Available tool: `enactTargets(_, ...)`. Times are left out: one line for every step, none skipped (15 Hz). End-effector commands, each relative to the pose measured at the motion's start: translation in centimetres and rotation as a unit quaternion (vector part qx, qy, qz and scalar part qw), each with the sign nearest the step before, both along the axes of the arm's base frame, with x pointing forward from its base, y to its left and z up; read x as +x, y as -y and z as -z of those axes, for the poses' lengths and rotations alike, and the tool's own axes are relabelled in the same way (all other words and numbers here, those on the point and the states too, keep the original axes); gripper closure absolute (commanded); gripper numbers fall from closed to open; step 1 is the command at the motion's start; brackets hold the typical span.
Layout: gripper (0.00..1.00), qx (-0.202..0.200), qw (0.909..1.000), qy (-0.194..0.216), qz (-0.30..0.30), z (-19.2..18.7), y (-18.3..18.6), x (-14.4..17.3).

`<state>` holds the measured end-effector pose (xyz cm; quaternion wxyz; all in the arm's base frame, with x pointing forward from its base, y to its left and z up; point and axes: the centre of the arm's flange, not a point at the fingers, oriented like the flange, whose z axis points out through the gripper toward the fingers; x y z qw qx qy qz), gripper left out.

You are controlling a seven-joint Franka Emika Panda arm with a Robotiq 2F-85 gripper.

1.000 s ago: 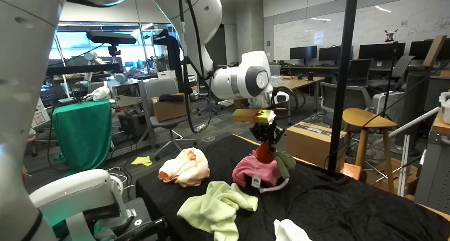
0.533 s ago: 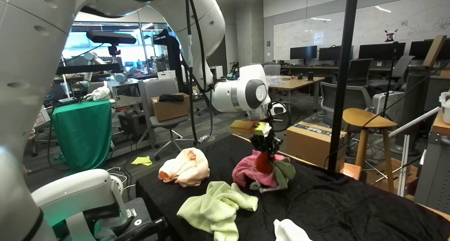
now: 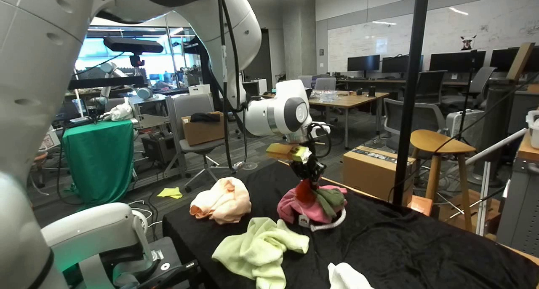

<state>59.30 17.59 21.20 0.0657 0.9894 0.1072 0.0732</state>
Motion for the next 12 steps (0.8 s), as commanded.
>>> enactTargets(0.89,0.009,0.9997,0.02,0.006,-0.5,-1.7,-0.6)
enactTargets(0.86,0.008,0.9998,0.019,0.007,-0.6,-1.9,-0.7)
enactTargets(0.58,0.007,0.9998,0.016,0.008,-0.6,-1.9,-0.8)
enactTargets(0.57,0.007,0.9998,0.014,0.008,-0.7,-1.9,-0.8)
enactTargets(0.51,0.005,0.9999,0.012,0.008,-0.9,-1.7,-0.9)
enactTargets(0.42,0.004,0.9999,0.006,0.008,-1.1,-1.5,-1.0)
enactTargets(0.34,0.005,1.0,-0.002,0.005,-1.5,-1.1,-1.2)
enactTargets(0.27,0.002,1.0,-0.004,0.008,-1.6,-1.0,-1.3)
enactTargets(0.19,-0.001,0.9999,-0.007,0.011,-1.9,-0.8,-1.5)
enactTargets(0.12,-0.002,0.9999,-0.012,0.011,-2.4,-0.6,-1.7)
enactTargets(0.04,0.001,0.9998,-0.019,0.011,-3.2,-0.3,-1.9)
enactTargets(0.01,0.005,0.9997,-0.021,0.01,-3.8,-0.2,-2.0)
